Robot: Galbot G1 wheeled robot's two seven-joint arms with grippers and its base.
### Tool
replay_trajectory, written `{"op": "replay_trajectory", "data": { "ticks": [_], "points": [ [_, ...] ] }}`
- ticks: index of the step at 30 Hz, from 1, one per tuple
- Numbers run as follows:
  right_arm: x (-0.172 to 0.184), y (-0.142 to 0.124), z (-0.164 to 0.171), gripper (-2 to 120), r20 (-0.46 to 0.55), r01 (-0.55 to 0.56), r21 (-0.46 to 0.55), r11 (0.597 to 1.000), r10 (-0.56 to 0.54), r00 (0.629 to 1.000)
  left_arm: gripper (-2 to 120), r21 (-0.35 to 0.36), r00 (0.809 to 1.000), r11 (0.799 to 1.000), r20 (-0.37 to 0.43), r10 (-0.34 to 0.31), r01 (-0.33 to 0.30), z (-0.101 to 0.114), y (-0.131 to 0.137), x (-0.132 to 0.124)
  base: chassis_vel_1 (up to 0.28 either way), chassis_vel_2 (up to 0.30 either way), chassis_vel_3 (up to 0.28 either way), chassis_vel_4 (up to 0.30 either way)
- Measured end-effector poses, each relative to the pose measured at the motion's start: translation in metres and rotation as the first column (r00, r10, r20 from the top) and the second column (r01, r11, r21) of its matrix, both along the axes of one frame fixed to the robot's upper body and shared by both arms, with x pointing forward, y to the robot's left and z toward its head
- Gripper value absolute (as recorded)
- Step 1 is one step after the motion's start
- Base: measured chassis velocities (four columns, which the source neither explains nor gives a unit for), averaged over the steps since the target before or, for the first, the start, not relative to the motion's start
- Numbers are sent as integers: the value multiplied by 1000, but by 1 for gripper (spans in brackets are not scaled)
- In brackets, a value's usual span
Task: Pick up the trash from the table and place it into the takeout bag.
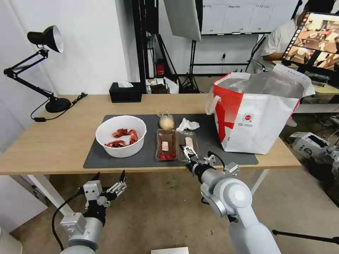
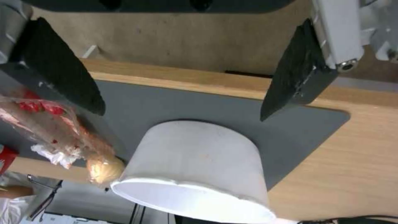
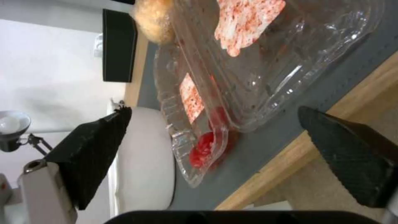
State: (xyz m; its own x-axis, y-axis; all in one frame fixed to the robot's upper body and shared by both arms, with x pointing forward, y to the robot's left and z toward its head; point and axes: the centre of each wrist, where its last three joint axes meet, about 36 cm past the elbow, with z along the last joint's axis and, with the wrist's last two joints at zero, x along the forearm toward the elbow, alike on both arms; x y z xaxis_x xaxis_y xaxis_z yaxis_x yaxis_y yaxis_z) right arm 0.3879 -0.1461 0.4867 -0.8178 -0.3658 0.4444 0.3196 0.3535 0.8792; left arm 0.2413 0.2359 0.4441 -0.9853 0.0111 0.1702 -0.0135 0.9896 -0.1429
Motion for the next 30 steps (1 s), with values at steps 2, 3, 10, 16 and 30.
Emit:
{"op": "replay_trajectory", "data": {
  "ticks": [2, 3, 10, 16, 30],
  "points": [
    [1, 0, -1, 100, -1, 1, 0, 1000, -1, 1000, 100, 1, 1000, 1000, 1, 0, 0, 0, 0, 1, 0, 0, 0, 0],
    [2, 0, -1, 100, -1, 3, 0, 1000, -3, 1000, 100, 1, 1000, 1000, 1, 0, 0, 0, 0, 1, 0, 0, 0, 0],
    [7, 0, -1, 100, 5, 14, 3, 1000, -14, 1000, 100, 3, 1000, 1000, 1, -2, 2, -1, 1, 2, 0, 0, 0, 0],
    [9, 1, -2, 100, 5, 24, 1, 1000, -24, 1000, 100, 3, 1000, 1000, 2, -1, 1, -1, 1, 1, 0, 0, 0, 0],
    [9, -8, 4, 100, 271, 67, -64, 996, -47, 961, 100, 3, 1000, 1000, 10, 8, -8, 4, 3, -3, 0, 0, 0, 0]
  ]
}}
